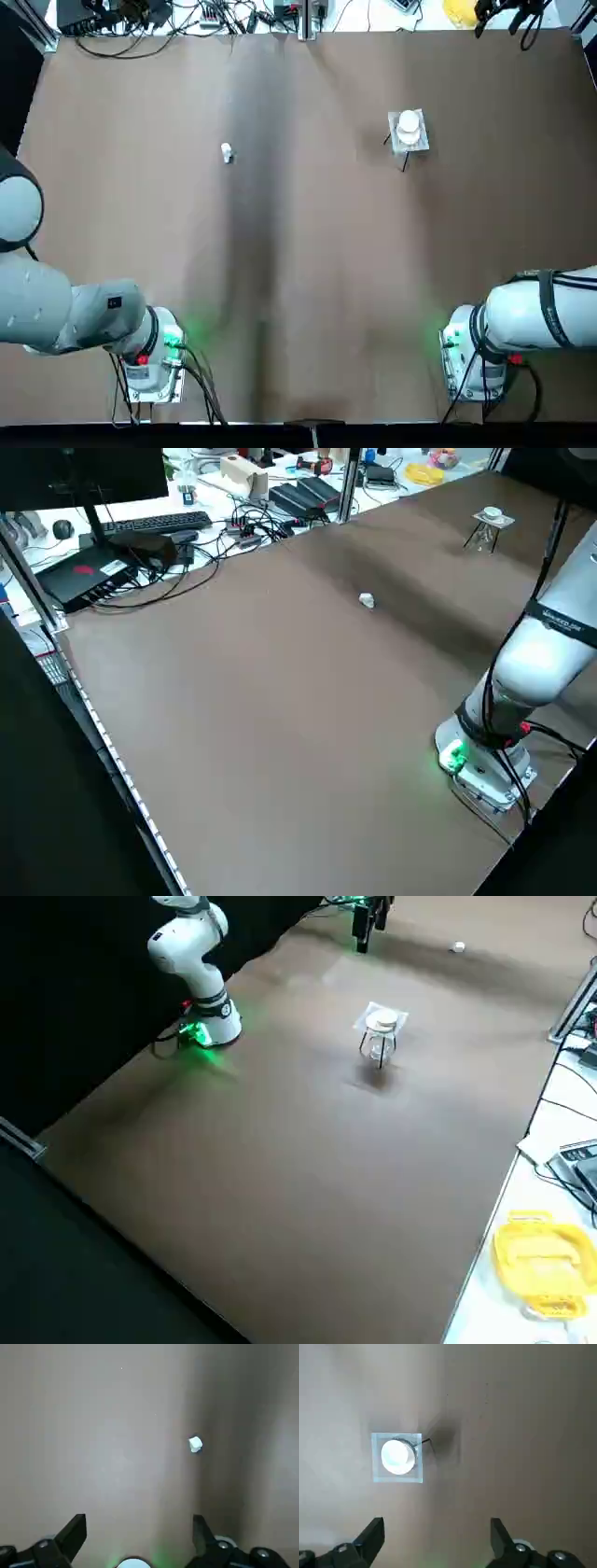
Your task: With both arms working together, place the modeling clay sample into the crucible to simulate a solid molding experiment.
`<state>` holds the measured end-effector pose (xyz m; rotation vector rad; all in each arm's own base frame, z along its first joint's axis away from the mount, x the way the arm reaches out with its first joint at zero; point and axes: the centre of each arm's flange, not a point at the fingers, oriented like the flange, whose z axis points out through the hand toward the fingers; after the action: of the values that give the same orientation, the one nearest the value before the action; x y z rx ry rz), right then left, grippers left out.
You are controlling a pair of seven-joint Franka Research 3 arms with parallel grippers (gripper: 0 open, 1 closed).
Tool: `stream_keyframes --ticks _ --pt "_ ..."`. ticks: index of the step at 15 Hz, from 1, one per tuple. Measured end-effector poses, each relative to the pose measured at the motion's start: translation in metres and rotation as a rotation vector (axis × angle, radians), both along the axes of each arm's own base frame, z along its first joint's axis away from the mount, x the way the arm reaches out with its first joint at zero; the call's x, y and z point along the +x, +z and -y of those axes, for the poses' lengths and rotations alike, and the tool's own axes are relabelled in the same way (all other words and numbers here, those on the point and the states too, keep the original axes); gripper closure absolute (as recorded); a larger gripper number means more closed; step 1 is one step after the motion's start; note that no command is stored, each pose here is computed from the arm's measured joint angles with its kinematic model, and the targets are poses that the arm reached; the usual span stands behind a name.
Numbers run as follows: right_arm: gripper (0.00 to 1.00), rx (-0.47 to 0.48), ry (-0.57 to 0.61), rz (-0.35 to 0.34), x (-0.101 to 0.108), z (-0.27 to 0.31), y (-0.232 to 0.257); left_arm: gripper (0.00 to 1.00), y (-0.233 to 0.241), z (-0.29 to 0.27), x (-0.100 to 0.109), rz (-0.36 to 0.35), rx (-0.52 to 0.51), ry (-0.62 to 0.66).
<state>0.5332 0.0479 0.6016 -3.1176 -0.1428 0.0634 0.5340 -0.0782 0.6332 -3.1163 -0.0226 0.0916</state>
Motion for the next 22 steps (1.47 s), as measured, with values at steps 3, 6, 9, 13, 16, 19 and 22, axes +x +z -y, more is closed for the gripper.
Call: stream_keyframes --ticks 3,6,9,13,16,19,22 --pt "0.00 0.001 -0.002 0.013 0.001 0.001 0.001 0.00 0.000 -0.003 0.001 0.000 0.000 0.004" --pt "0.00 0.001 -0.003 0.015 0.002 0.001 0.001 0.00 -0.008 0.002 0.003 -0.015 -0.002 0.000" --pt "0.01 -0.001 0.044 -0.028 0.004 -0.022 -0.019 0.00 -0.045 0.011 0.017 -0.071 -0.010 -0.027" --pt "0.03 0.003 0.112 -0.073 0.031 -0.066 -0.087 0.00 -0.125 0.038 0.045 -0.171 -0.009 -0.029" --pt "0.13 0.032 0.111 -0.132 0.053 -0.077 -0.148 0.00 -0.174 0.046 0.070 -0.159 -0.032 -0.021" --pt "0.52 0.068 0.091 -0.183 0.065 -0.079 -0.193 0.00 -0.251 0.065 0.094 -0.105 -0.083 -0.035" --pt "0.69 0.075 0.077 -0.220 0.068 -0.076 -0.216 0.00 -0.328 0.107 0.082 -0.026 -0.120 -0.027"
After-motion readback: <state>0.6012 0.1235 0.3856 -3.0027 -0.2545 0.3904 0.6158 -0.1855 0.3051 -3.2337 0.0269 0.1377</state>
